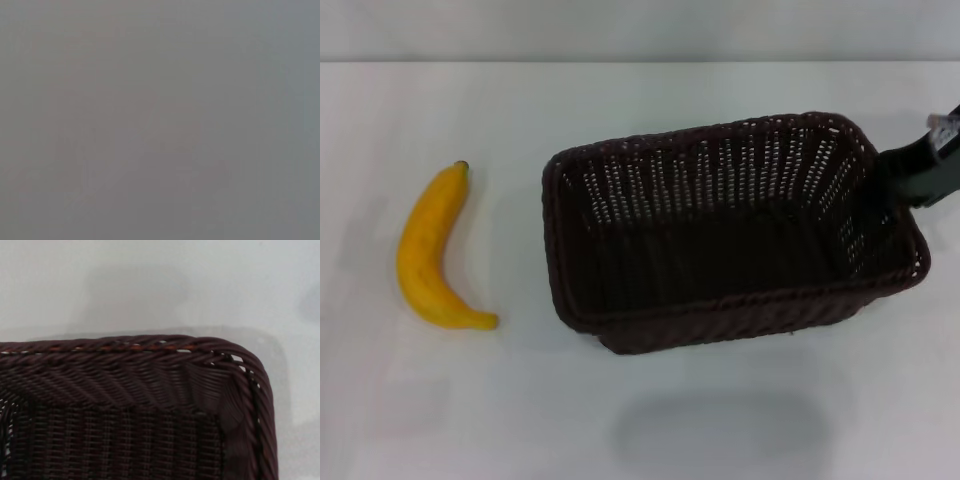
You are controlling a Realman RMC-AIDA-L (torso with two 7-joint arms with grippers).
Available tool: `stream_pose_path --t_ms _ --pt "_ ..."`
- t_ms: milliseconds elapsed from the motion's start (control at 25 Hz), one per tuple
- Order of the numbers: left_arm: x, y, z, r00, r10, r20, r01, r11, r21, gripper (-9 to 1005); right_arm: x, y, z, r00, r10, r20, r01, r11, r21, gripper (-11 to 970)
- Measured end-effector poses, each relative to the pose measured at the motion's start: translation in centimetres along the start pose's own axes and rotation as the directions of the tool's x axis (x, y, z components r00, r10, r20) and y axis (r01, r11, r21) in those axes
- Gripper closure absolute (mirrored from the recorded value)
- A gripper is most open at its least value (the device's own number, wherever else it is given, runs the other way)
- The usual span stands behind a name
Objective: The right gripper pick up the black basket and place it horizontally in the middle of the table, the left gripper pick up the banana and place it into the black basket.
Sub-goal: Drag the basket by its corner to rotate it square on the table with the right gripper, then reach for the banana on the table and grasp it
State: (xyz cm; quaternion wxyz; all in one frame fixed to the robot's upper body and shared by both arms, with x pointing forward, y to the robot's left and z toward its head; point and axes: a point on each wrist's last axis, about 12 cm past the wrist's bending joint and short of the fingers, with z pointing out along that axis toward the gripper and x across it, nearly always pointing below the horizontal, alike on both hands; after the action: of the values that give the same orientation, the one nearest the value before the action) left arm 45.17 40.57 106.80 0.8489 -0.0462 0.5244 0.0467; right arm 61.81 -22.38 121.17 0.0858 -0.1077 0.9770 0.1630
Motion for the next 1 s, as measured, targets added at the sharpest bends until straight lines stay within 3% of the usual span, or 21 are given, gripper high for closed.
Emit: stream_pose_path --t_ms 160,320,400,520,800,880,1000 --pt "0.0 -0.1 -0.3 1.000 -0.003 -0.001 0.003 1.000 -0.007 118 -0.2 -0.4 -0.8 1.000 -0.007 0.013 0.007 1.000 0.030 660" --pt "0.2 -0.1 -0.6 1.000 -0.008 -0.015 0.007 1.000 -0.017 118 0.1 -1.8 -2.1 0.998 0.004 0.055 -0.008 0.998 0.062 573" --pt "0.3 -0.1 -0.7 1.000 -0.016 -0.020 0.015 1.000 -0.020 118 0.6 -2.6 -3.0 0.996 0.004 0.092 -0.010 0.998 0.068 477" --pt "0.4 -0.2 -0.7 0.998 -0.052 -0.030 0.051 0.998 -0.023 118 1.6 -3.5 -4.8 0.981 -0.032 0.191 0.022 0.998 0.055 477" --pt "0.5 -0.3 -0.1 0.975 -0.211 -0.076 0.214 0.976 0.046 119 5.9 -5.2 -7.8 0.881 -0.159 0.445 0.195 0.980 -0.036 477" --pt "0.3 0.0 0.4 0.955 -0.265 -0.133 0.278 0.956 0.097 119 7.8 -6.6 -7.8 0.816 -0.219 0.535 0.274 0.961 -0.026 477" --pt "0.0 0.4 1.6 0.909 -0.320 -0.266 0.370 0.915 0.163 119 8.8 -7.8 -7.2 0.778 -0.257 0.573 0.323 0.946 -0.014 477"
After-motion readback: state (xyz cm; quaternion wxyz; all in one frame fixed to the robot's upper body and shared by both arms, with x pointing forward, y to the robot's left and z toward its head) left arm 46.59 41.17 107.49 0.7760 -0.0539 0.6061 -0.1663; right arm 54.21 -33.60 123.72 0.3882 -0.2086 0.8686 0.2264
